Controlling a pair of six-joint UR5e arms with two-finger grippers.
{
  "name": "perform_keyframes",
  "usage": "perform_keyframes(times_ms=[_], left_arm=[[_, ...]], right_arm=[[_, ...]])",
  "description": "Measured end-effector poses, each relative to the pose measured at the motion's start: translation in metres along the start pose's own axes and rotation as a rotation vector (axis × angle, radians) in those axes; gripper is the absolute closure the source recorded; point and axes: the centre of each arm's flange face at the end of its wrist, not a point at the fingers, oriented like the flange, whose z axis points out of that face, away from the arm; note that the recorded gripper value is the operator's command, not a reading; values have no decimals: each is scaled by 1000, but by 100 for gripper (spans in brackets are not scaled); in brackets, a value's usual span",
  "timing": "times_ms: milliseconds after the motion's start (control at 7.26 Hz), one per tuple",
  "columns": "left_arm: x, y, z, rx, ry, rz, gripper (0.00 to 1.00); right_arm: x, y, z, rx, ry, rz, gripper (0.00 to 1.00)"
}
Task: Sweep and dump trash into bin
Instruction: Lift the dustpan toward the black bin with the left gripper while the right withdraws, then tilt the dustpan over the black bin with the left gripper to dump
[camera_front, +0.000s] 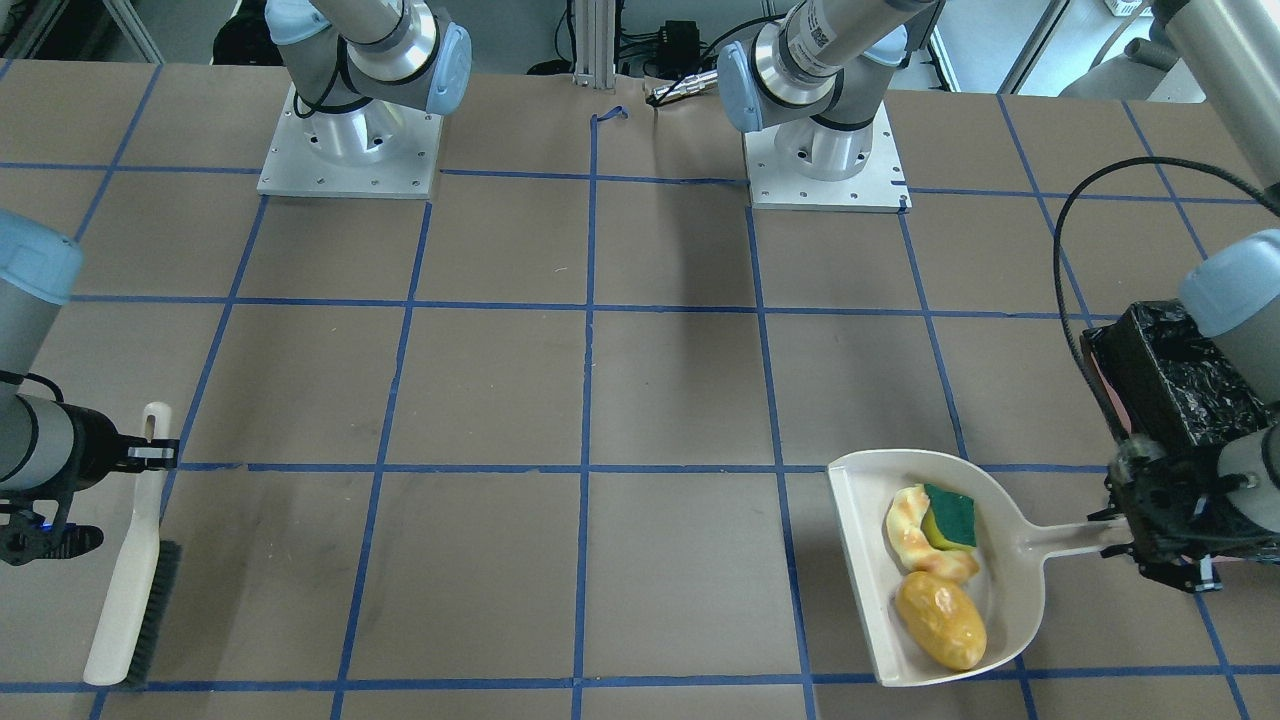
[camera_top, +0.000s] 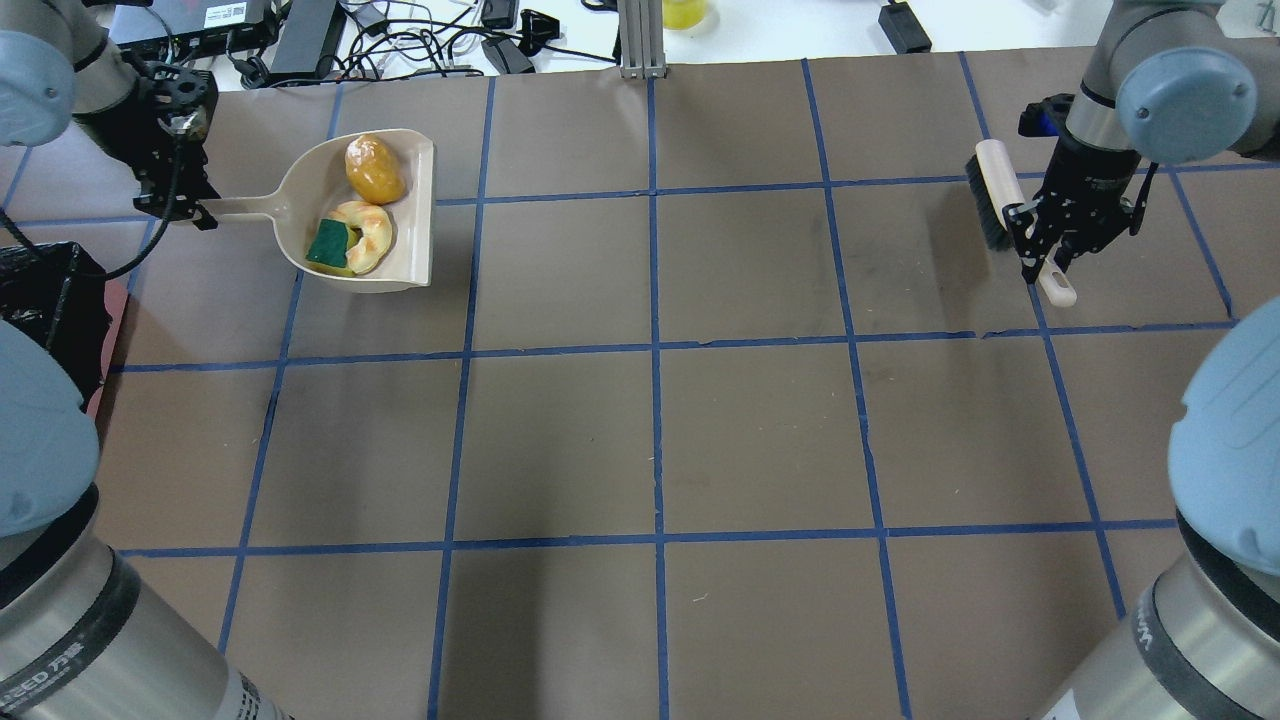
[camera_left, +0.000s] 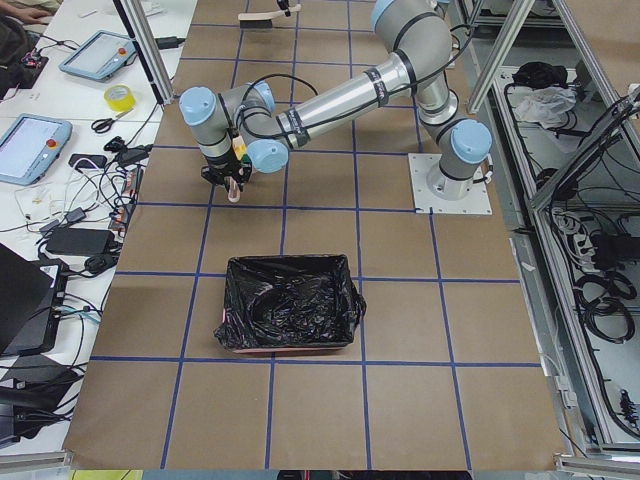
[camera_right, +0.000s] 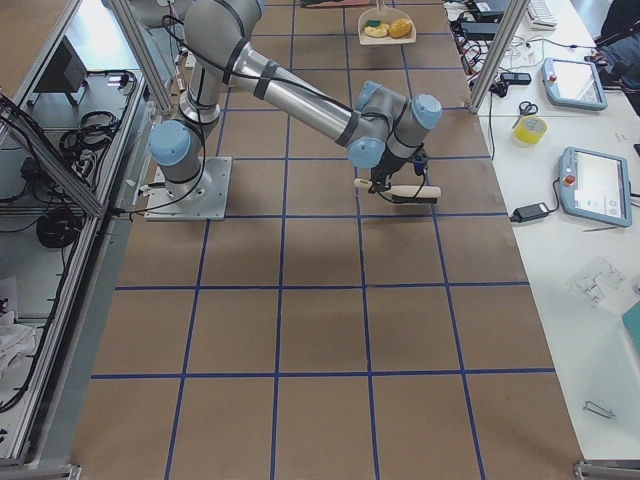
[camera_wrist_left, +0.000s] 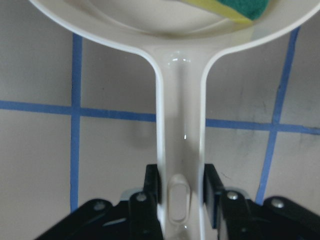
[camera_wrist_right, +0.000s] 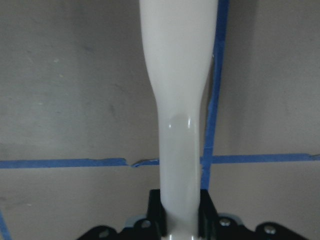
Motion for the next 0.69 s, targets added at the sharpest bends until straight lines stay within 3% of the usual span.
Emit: perform_keyframes(times_ms=[276, 689], left_arm=[[22, 68, -20, 2, -13, 68, 100], [75, 195, -53, 19, -19, 118, 100]], right_arm=[[4, 5, 12, -17, 58, -9, 100], [-3, 10, 10, -13, 57, 24, 100]])
